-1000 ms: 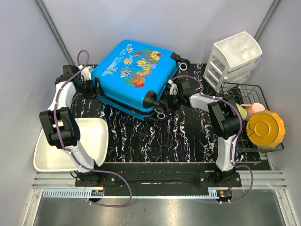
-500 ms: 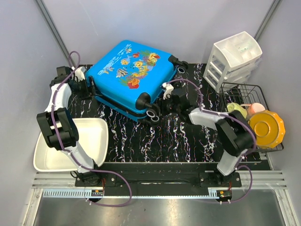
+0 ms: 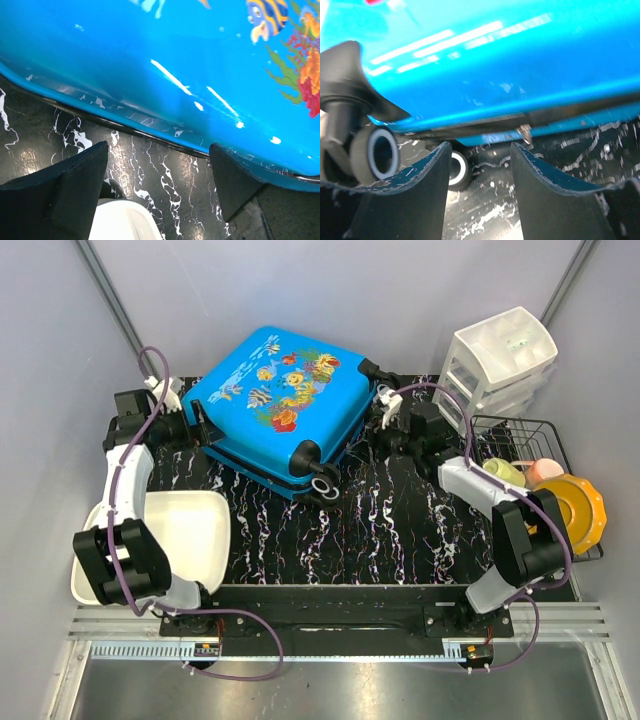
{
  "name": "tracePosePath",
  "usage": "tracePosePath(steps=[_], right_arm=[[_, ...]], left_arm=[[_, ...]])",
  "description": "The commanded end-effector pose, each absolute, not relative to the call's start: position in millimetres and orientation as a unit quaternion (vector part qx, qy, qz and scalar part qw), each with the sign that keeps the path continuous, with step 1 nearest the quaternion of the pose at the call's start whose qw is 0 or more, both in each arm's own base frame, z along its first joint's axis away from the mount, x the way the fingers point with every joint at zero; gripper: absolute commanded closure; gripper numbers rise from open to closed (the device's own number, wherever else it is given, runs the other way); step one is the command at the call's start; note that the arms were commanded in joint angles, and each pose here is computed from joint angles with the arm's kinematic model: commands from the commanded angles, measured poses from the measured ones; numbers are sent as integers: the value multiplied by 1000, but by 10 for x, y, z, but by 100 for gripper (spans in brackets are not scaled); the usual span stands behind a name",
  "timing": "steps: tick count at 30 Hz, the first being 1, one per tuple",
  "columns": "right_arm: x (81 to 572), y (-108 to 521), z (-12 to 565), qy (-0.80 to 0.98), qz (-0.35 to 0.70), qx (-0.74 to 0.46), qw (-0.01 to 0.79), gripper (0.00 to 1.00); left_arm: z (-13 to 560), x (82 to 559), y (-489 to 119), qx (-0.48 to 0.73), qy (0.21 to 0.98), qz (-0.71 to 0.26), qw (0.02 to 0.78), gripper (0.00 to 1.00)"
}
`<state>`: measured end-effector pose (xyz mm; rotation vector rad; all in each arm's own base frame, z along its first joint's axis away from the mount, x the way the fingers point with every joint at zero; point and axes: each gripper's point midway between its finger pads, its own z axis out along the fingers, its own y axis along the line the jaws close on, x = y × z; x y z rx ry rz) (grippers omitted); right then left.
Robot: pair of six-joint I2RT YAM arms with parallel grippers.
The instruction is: Open, take out, and arrange the luggage
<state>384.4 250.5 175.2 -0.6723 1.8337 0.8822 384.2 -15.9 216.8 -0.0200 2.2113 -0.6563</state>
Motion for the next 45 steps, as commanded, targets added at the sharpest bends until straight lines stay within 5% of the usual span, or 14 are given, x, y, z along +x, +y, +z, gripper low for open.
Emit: tracePosePath(steps=[1, 10, 21, 32, 37, 45], right_arm=[[3697, 2846, 2115, 688, 402, -366, 481, 41], [3143, 3652, 2083, 642, 435, -446, 447, 41], [2821, 4389, 2536, 581, 501, -462, 445, 41], [3031, 3541, 2250, 664, 385, -424, 481, 39], [3448, 2755, 2088, 705, 310, -360, 527, 38], [3729, 2843, 1751, 687, 320, -364, 541, 35]], left_arm=[[2076, 3899, -35, -39, 872, -275, 403, 14], [2180, 4128, 259, -54, 871, -282, 399, 14], [1839, 4395, -156, -37, 872, -327, 362, 15], [1957, 4871, -294, 6, 871, -321, 372, 19], [2254, 4599, -27, -1, 859, -311, 407, 16], [2676, 3868, -183, 52, 836, -299, 457, 12]])
